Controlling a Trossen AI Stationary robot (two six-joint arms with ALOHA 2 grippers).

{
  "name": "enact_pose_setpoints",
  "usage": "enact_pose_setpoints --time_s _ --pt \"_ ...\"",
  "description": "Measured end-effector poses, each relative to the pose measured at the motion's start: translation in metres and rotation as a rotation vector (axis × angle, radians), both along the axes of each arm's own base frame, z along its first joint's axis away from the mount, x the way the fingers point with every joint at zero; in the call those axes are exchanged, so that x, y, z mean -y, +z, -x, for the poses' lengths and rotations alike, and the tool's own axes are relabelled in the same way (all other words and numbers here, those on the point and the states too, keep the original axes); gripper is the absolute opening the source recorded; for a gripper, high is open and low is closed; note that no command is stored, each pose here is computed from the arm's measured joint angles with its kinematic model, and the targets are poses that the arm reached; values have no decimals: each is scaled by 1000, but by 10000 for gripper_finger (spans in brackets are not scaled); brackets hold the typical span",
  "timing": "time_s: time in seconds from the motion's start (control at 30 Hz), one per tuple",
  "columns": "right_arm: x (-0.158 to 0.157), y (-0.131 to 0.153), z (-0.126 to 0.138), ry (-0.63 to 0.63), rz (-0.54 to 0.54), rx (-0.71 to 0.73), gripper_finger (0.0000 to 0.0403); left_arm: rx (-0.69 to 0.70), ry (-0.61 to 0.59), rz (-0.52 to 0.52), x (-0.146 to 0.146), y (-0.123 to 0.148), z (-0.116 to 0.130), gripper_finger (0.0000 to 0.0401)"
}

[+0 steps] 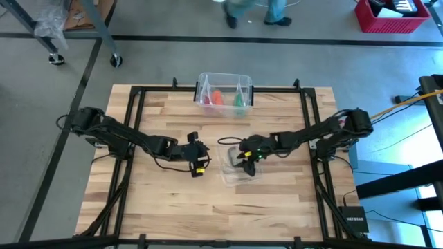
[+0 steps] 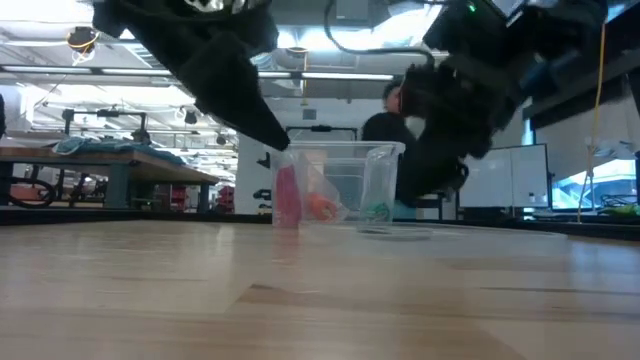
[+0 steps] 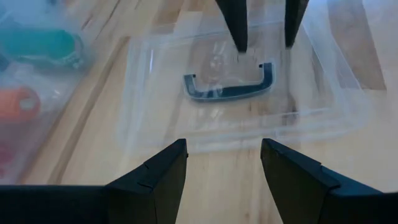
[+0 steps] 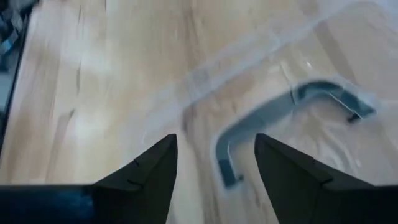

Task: Roll bandage
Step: Close the transparent bin

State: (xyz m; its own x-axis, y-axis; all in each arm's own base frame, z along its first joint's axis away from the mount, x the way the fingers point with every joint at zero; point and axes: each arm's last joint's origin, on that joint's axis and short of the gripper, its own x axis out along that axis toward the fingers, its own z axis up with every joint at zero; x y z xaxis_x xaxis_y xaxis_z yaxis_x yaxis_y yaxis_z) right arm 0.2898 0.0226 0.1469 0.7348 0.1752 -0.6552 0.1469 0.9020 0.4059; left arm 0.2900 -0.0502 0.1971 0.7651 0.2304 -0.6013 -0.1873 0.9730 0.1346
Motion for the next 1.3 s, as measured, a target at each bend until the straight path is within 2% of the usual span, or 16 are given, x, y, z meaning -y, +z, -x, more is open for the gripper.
enact_pose_setpoints --time_s 0.1,0.23,0.3,0.47,0.63,0.8,0.9,1.03,1.2,1.3 --pt "0 21 8 49 22 -75 218 -16 6 -3 -1 -10 -6 198" --pt "2 38 37 53 66 -158 218 -33 23 -7 -4 -25 -14 198" --pt "6 45 51 22 91 -164 218 -28 26 -2 -5 -33 -20 198" --pt "20 54 81 -126 123 -70 218 -14 -15 13 -6 -48 -31 198" --pt "39 25 107 -310 66 -94 218 -29 -17 12 -5 -64 -36 198" --pt "53 -9 117 -420 -159 -45 218 -48 -13 13 -4 -75 -38 198" --pt "52 -22 121 -454 -244 -52 218 -60 -12 12 -4 -80 -39 198" --pt "52 -33 119 -460 -241 -106 218 -73 -11 13 -4 -83 -38 198" --pt "53 -41 112 -433 -250 -109 221 -69 -7 12 -5 -85 -40 198" --pt "53 -45 107 -412 -276 -97 235 -68 -6 11 -5 -87 -40 198"
